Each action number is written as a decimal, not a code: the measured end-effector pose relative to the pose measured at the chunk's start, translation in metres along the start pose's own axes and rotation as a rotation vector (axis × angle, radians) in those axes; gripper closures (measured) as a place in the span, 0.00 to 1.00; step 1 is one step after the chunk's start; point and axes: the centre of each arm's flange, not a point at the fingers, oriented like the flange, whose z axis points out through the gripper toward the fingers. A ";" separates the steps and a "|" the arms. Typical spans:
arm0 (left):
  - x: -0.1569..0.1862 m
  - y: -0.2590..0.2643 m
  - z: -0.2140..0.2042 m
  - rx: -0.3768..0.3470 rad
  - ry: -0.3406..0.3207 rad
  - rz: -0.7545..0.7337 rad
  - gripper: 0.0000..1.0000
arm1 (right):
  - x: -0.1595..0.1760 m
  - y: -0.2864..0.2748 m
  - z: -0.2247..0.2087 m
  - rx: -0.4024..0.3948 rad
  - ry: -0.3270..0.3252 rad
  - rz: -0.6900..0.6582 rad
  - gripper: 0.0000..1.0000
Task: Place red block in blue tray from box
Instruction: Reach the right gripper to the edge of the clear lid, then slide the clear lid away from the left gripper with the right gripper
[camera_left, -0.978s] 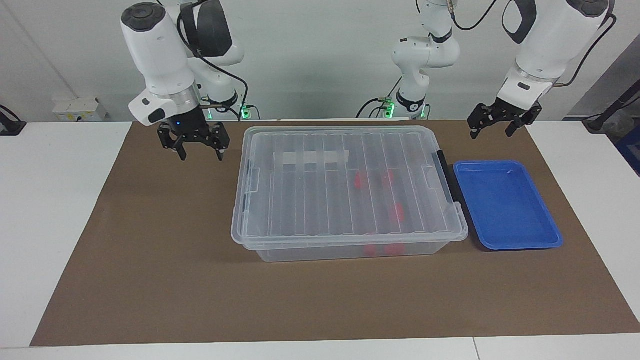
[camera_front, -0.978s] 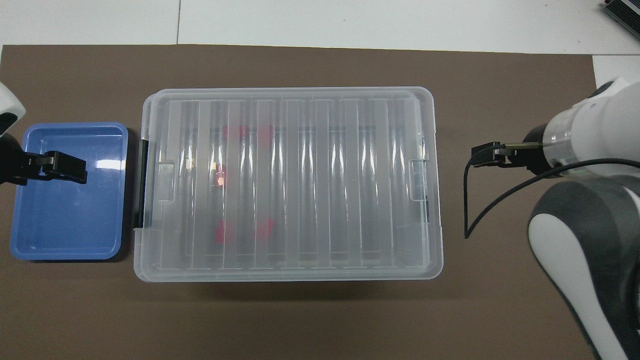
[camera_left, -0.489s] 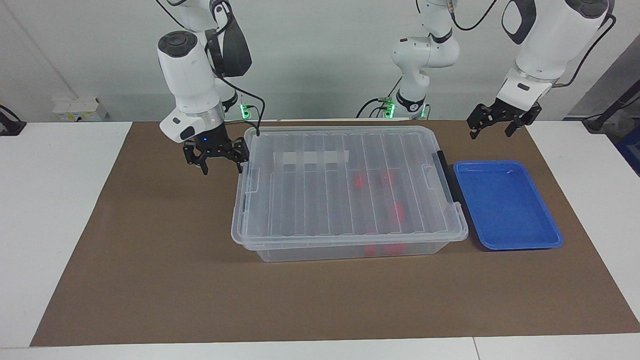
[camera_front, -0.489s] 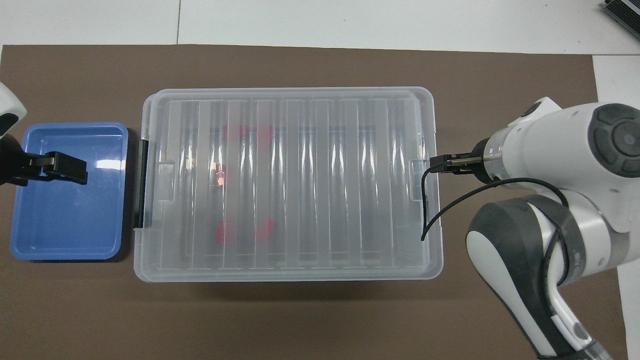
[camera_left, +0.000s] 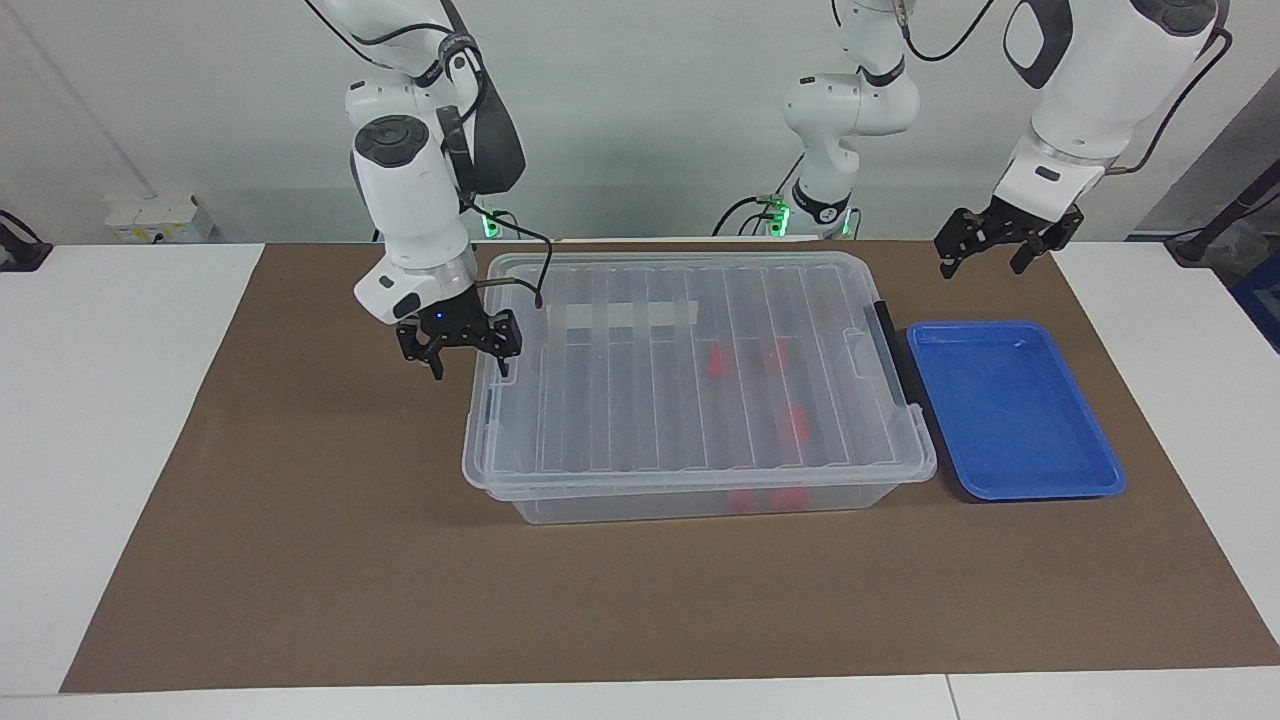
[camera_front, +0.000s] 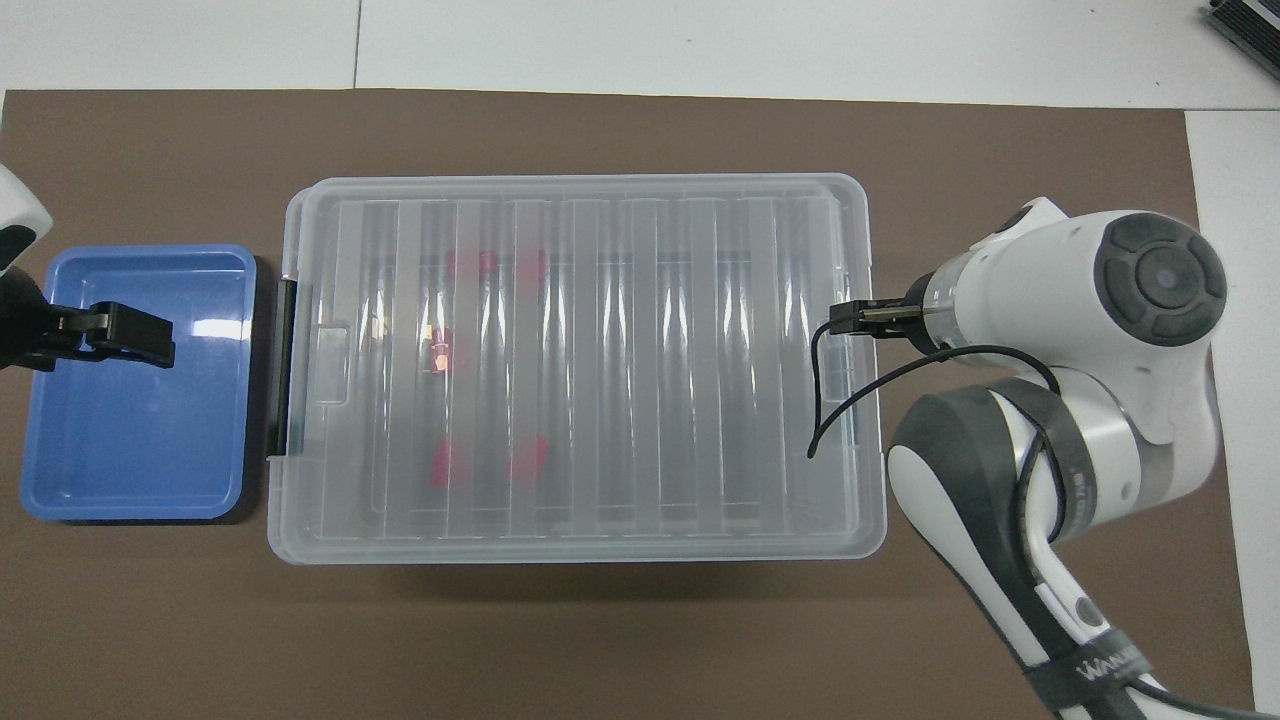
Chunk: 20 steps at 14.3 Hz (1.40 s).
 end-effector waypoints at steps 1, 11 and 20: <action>0.000 0.000 0.000 0.000 0.000 0.000 0.00 | 0.001 0.002 0.000 -0.001 0.000 0.003 0.05; 0.001 0.001 -0.001 0.000 0.009 -0.007 0.00 | 0.002 0.023 0.004 -0.015 -0.035 0.016 0.04; 0.002 0.001 0.001 -0.001 0.013 -0.019 0.00 | 0.011 0.089 0.004 -0.027 -0.057 -0.049 0.04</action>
